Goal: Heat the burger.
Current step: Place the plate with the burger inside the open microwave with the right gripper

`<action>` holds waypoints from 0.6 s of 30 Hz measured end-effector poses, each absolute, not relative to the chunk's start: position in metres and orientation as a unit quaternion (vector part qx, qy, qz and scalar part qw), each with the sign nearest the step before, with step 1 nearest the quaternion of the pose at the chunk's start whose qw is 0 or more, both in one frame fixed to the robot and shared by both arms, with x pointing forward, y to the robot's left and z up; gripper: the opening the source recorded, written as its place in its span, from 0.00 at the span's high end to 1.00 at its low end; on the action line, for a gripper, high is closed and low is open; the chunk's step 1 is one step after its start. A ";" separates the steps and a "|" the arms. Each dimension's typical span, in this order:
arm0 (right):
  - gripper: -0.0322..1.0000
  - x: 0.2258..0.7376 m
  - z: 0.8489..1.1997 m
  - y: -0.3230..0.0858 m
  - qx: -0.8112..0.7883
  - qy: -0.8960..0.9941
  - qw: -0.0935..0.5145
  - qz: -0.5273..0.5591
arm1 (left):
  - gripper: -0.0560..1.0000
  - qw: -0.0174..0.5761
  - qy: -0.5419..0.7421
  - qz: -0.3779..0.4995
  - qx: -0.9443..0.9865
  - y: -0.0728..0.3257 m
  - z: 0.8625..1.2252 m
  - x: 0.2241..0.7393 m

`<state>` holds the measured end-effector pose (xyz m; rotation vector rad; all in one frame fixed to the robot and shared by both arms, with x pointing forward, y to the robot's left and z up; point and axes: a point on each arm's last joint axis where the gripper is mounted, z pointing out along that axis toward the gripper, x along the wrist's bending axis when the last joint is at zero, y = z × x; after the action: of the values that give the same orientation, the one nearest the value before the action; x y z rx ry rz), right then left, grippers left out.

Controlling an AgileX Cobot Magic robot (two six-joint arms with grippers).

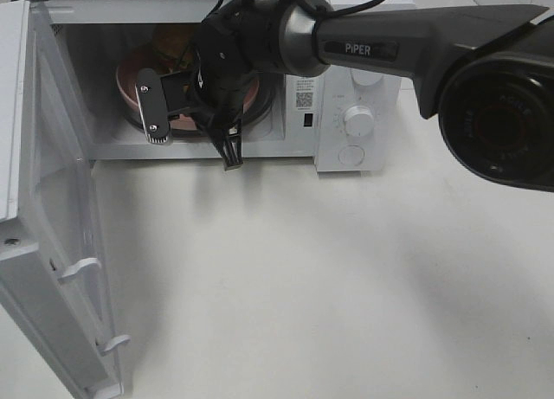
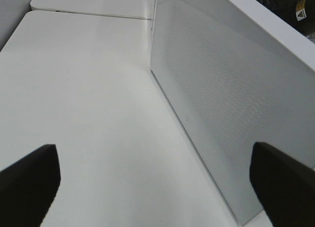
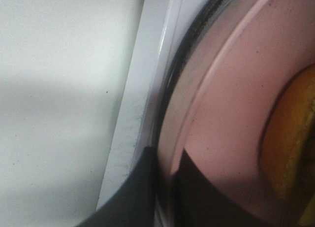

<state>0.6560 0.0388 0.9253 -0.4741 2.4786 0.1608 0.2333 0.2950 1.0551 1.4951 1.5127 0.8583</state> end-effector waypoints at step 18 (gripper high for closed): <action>0.58 0.659 0.934 0.044 -0.165 0.927 0.323 0.092 | 0.01 0.411 0.601 0.341 0.594 0.295 1.055 0.233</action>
<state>0.6589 0.0442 0.9338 -0.4327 2.4343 0.2404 0.2333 0.2950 1.0551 1.4951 1.5127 0.8583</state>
